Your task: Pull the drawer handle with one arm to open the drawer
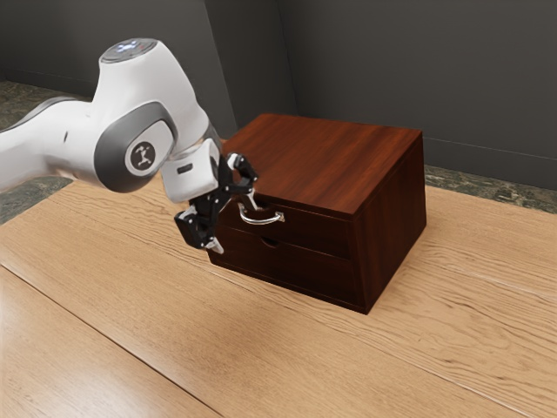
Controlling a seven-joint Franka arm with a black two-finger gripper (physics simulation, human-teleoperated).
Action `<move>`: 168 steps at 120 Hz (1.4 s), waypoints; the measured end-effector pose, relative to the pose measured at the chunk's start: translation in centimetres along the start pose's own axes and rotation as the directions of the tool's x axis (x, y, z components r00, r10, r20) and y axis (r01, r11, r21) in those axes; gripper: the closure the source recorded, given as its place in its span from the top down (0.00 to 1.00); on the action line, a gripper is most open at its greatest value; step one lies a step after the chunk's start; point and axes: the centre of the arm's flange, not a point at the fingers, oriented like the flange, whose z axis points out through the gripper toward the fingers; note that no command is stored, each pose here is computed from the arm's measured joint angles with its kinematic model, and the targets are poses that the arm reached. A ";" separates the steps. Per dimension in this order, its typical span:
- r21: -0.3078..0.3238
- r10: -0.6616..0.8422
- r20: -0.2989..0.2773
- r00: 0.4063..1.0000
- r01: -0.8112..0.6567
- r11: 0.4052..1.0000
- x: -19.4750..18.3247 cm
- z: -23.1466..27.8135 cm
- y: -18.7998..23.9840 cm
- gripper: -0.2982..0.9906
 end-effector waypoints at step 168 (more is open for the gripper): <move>0.026 0.008 -0.001 1.000 -0.008 1.000 -0.3 2.0 -0.8 0.41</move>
